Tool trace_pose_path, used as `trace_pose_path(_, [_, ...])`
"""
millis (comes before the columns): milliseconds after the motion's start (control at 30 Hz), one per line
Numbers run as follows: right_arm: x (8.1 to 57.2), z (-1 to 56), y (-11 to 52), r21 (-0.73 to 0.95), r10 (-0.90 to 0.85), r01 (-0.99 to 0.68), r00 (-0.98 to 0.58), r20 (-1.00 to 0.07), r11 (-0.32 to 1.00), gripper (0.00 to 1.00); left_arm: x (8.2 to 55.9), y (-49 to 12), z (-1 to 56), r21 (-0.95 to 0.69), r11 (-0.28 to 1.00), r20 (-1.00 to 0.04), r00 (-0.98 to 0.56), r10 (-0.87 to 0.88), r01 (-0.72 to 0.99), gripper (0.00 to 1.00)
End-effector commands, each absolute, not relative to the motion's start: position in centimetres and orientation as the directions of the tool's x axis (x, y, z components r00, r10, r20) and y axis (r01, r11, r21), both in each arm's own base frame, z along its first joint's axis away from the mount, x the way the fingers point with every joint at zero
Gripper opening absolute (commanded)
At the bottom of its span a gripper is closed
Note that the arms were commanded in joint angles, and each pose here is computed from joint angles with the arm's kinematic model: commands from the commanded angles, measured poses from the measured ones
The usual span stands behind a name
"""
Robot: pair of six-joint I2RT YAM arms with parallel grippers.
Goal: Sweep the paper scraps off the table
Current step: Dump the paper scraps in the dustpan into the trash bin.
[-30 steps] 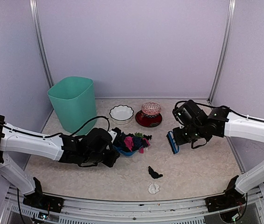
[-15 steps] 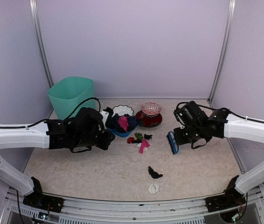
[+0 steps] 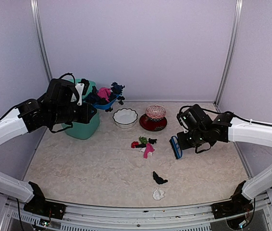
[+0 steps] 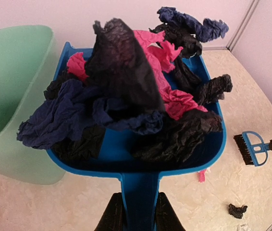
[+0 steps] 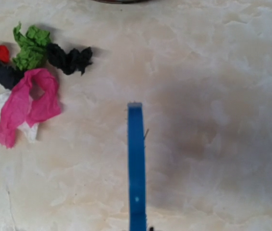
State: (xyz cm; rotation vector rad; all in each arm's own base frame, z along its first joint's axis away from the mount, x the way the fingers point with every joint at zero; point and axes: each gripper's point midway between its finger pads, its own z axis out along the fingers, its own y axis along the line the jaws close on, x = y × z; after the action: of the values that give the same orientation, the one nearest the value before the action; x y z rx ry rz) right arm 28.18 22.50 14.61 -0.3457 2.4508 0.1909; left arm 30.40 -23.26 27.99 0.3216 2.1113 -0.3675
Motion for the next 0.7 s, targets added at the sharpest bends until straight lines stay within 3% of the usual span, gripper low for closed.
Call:
trace_pose_path(0, [28.9,15.0,22.9,0.058,-0.196,-0.301,-0.742,-0.642,0.952,0.0,30.7,-20.5,31.1,-0.137,0.933,-0.862,-0.504,0.053,0.332,0.0])
trace_pose_path(467, [29.0,14.6,23.3,0.072,-0.194,-0.31,-0.74,-0.644,0.948,0.0,33.2,-12.8,33.3,-0.315,0.938,-0.815,-0.547,-0.19,0.144,0.0])
trace_pose_path(667, [28.8,14.4,23.2,0.079,-0.188,-0.309,-0.741,-0.644,0.948,0.0,33.8,-13.2,33.2,-0.486,0.85,-0.734,-0.623,-0.27,0.204,0.0])
